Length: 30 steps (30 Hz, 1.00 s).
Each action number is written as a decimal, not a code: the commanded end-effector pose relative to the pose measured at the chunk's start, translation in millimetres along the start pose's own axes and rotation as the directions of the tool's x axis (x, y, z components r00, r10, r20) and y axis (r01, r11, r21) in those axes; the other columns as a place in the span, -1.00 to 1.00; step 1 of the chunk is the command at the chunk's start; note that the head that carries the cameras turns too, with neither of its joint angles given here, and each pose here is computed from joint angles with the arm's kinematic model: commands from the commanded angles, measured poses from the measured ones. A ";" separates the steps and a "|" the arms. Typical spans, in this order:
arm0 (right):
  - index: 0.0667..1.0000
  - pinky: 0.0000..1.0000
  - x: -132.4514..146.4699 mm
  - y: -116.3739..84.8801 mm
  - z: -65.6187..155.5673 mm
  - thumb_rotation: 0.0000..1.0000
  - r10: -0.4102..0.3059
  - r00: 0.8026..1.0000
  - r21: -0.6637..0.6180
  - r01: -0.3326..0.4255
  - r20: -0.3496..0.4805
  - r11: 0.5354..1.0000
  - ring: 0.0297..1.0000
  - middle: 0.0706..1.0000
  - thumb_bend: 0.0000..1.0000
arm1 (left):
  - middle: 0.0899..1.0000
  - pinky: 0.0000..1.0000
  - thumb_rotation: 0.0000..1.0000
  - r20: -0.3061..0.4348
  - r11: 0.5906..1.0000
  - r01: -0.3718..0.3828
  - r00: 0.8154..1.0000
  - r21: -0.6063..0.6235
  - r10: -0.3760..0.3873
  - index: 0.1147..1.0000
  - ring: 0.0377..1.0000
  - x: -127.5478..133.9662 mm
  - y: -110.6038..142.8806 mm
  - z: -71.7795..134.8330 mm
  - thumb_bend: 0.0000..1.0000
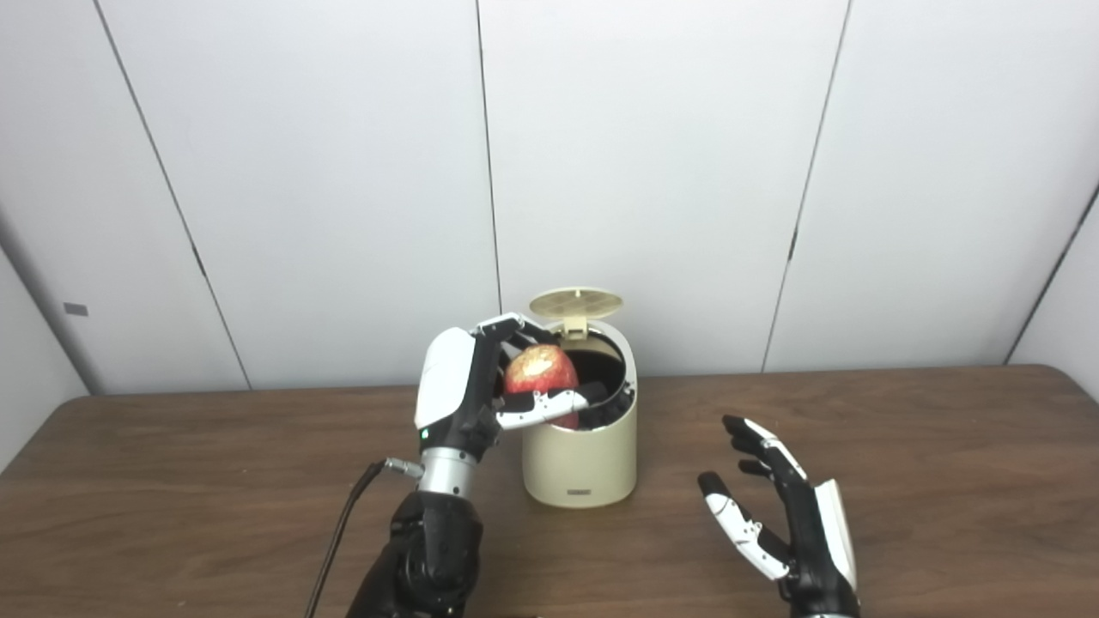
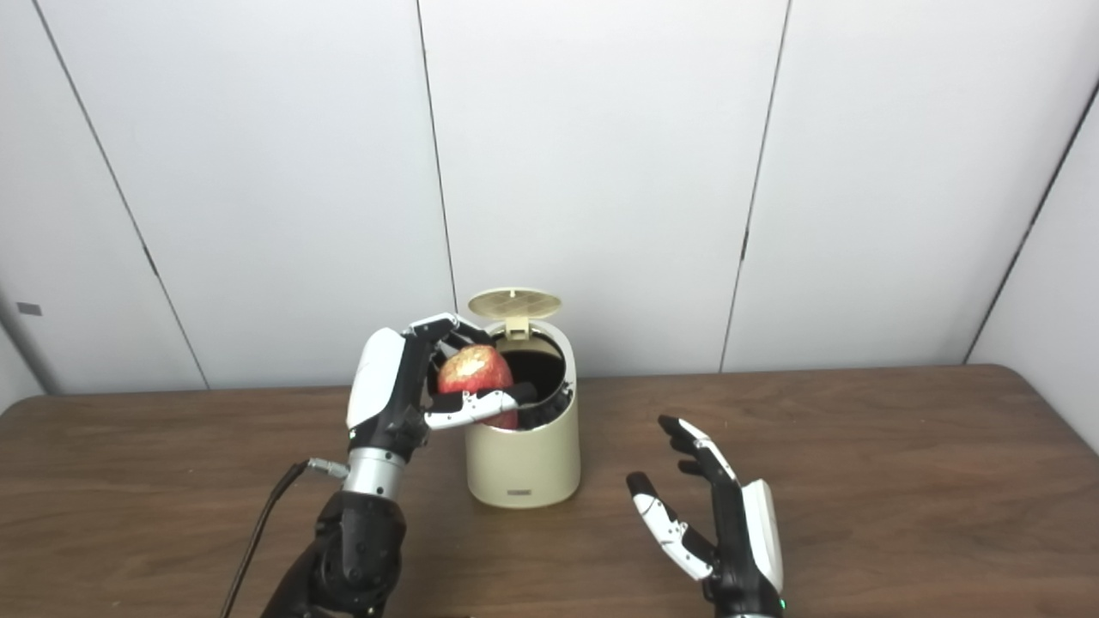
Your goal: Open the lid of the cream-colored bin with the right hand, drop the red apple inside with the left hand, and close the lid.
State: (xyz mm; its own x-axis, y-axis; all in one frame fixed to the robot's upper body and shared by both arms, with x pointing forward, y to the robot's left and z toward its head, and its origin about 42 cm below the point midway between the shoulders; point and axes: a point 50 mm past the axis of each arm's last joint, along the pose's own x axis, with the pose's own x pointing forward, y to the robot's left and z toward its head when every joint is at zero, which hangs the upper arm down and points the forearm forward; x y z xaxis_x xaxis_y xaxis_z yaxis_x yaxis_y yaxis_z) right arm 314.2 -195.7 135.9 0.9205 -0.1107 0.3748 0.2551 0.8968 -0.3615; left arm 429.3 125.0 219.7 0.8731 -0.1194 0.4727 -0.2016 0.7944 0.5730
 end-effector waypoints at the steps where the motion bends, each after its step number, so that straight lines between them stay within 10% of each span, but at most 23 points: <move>1: 0.57 0.43 -12.6 9.8 -6.0 0.15 0.004 0.999 0.014 -0.003 -0.031 1.000 0.58 0.60 -0.43 | -0.23 -0.67 -1.00 0.040 1.000 -0.011 0.999 0.007 0.010 -0.09 -0.65 12.9 -0.3 11.3 0.04; 30: 0.58 0.44 -21.0 16.8 0.3 0.38 0.012 0.999 0.034 -0.011 -0.037 0.999 0.59 0.60 -0.35 | -0.09 -0.33 -1.00 0.323 0.997 -0.045 0.946 0.062 0.023 -0.22 -0.09 12.1 -28.9 6.7 0.04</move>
State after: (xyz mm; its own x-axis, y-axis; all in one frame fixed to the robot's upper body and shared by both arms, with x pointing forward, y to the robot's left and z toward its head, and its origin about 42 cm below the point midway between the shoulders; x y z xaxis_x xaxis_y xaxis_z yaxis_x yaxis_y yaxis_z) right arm 309.8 -183.1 135.2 0.9239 -0.1076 0.3672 0.2419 0.9078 -0.3426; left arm 435.2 101.5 197.8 0.7146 -0.2737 0.6438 -0.2438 0.7651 0.5959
